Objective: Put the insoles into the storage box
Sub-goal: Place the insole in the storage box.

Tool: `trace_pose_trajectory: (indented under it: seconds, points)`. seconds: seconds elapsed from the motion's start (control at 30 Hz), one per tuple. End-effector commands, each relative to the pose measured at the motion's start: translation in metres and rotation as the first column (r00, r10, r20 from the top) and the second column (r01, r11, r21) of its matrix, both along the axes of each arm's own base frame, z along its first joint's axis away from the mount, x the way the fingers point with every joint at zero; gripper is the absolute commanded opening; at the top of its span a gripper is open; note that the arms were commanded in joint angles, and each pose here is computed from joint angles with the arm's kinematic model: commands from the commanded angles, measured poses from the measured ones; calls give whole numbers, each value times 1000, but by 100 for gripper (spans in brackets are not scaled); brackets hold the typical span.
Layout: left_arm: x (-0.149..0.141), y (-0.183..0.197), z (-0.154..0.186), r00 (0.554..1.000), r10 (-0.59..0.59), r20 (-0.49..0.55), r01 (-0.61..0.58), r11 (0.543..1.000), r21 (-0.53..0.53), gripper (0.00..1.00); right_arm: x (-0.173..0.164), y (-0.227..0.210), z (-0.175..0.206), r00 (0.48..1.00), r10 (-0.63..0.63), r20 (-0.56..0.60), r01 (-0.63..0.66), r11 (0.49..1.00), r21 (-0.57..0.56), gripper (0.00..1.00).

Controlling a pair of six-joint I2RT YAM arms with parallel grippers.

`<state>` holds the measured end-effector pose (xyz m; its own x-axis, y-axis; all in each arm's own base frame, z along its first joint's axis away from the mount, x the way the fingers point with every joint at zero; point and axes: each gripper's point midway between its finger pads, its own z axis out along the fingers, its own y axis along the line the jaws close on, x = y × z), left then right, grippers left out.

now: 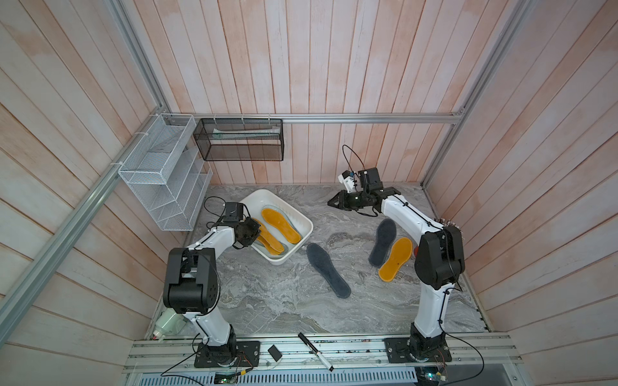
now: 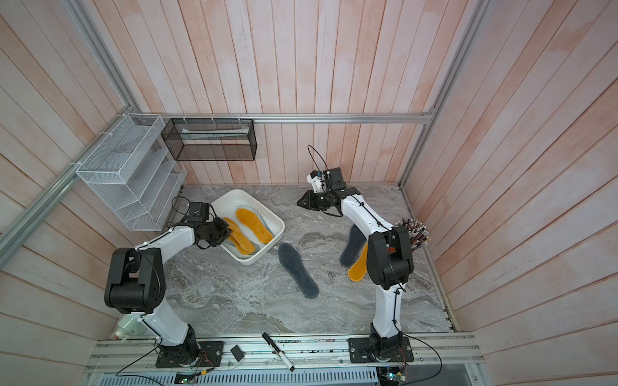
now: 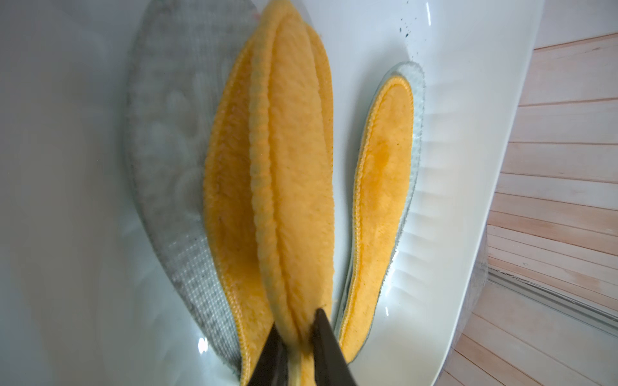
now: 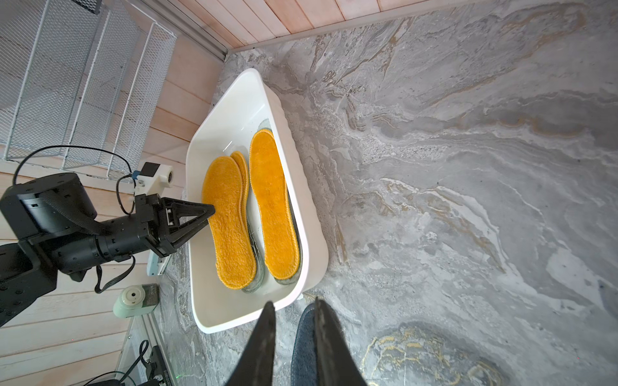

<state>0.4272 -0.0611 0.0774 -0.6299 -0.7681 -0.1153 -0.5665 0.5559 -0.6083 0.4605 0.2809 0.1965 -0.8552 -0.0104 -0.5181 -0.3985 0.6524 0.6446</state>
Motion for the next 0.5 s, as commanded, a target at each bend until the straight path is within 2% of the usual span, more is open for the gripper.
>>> trace_pose_trajectory:
  seconds: [0.0, 0.47]
  points:
    - [1, 4, 2, 1000, 5, -24, -4, 1000, 18, 17, 3, 0, -1, 1000, 6, -12, -6, 1000, 13, 25]
    - [-8, 15, 11, 993, 24, -116, -14, 996, 84, 26, -1, -1, -4, 1000, 8, -27, -7, 1000, 26, 32]
